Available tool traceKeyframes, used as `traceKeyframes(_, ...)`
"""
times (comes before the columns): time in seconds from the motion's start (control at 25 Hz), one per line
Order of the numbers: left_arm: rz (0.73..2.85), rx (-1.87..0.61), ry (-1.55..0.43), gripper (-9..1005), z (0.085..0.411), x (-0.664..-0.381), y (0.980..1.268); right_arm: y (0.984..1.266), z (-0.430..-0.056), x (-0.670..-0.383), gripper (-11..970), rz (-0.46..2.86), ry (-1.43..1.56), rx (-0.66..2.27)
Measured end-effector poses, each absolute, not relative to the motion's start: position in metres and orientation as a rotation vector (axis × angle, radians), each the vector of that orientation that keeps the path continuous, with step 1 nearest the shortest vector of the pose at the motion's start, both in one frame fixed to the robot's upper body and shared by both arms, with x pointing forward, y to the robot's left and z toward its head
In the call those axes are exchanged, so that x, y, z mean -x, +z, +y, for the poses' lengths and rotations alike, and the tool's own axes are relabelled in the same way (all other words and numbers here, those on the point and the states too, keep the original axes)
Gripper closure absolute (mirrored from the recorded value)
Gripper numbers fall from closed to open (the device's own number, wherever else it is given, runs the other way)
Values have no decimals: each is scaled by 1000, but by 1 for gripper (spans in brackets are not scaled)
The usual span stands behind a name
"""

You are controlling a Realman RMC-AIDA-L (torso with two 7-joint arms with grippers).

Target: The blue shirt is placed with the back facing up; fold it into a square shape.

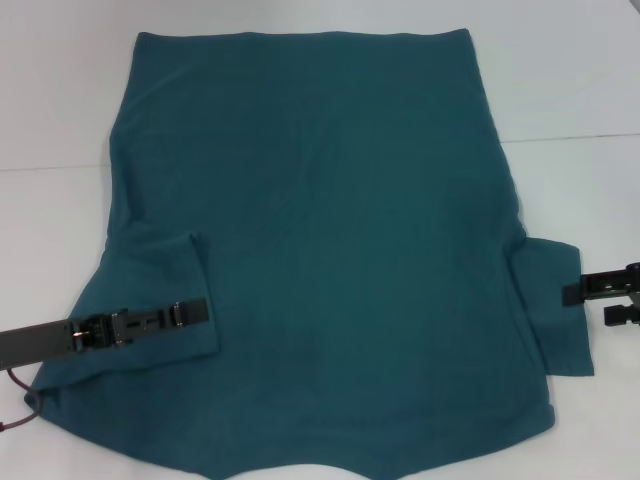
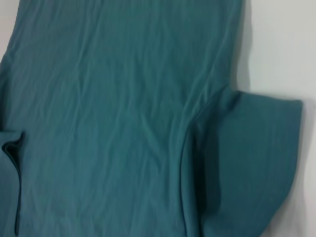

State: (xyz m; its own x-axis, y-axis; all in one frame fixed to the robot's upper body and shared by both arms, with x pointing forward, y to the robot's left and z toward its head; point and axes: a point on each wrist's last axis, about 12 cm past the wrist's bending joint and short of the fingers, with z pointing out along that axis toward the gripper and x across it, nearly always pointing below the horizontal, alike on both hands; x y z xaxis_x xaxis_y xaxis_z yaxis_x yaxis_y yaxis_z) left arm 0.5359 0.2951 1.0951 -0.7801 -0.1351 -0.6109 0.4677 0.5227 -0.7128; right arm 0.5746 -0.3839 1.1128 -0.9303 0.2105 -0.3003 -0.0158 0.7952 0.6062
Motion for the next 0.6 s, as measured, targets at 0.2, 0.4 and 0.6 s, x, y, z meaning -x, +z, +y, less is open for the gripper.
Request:
traceKeyframes(0.2, 2145, -262, -1260, 110, 294, -536, 1093, 1109, -378, -577, 38, 2638, 899, -145)
traceKeyframes(0.4, 2147, -252, -1246, 111, 295, -537, 1093, 1106, -373, -579, 40, 2646, 894, -146)
traceKeyframes(0.6, 2149, -252, -1238, 111, 295, -538, 1092, 1102, -369, -581, 42, 2647, 897, -156)
